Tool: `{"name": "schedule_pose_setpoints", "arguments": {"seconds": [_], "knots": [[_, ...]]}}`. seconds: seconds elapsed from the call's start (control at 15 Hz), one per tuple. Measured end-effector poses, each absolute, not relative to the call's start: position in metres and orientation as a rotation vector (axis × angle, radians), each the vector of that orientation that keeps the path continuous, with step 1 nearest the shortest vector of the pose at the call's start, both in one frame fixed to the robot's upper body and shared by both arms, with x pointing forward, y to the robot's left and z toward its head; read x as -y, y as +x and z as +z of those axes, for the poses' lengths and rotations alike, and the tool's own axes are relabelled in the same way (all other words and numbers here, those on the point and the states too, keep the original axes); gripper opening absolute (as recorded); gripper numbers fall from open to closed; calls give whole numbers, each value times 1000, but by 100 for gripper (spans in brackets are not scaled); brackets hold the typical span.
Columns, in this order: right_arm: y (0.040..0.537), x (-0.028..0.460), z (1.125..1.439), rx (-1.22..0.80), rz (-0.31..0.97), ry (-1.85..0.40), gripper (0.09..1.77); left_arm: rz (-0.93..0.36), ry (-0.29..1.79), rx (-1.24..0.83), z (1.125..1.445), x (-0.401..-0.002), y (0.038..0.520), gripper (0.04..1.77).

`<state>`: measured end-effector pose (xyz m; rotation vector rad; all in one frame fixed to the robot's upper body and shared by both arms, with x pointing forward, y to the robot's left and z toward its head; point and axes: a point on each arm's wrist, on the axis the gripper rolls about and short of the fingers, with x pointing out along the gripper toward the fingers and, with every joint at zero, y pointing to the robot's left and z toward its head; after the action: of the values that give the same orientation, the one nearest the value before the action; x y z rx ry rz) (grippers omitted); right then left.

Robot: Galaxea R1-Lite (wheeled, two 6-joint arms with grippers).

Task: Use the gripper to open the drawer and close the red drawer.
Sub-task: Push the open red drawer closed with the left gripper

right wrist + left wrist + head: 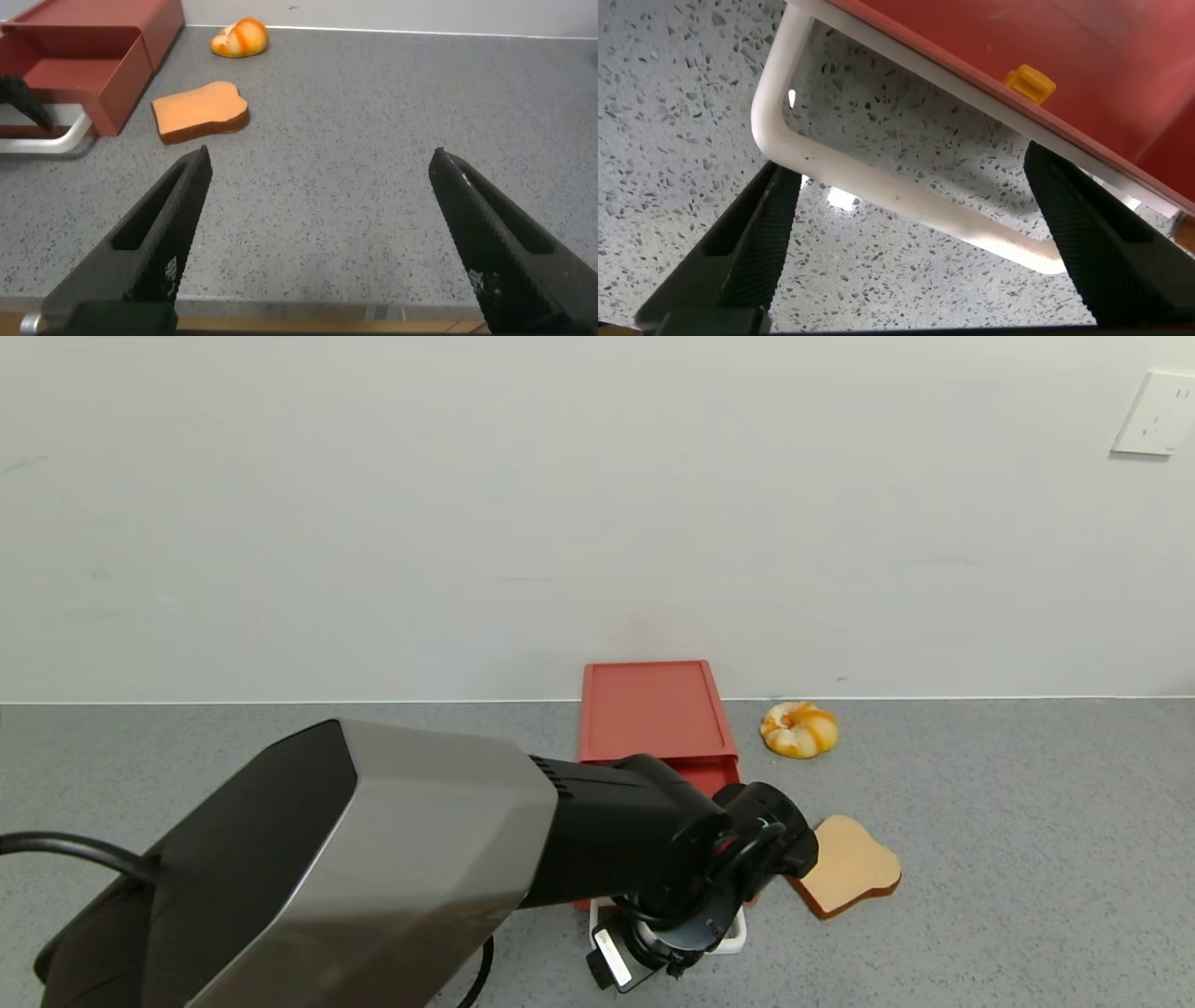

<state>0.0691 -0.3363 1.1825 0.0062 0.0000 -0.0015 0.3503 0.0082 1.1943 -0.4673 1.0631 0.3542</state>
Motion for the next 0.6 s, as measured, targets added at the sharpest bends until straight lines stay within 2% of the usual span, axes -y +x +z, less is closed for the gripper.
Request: {"name": "schedule_pose_setpoints", "arguments": {"seconds": [0.6], "knots": [[69,336,1182,0,-1,6,171,350,-466,-1026,1198,-15,374,172]]}}
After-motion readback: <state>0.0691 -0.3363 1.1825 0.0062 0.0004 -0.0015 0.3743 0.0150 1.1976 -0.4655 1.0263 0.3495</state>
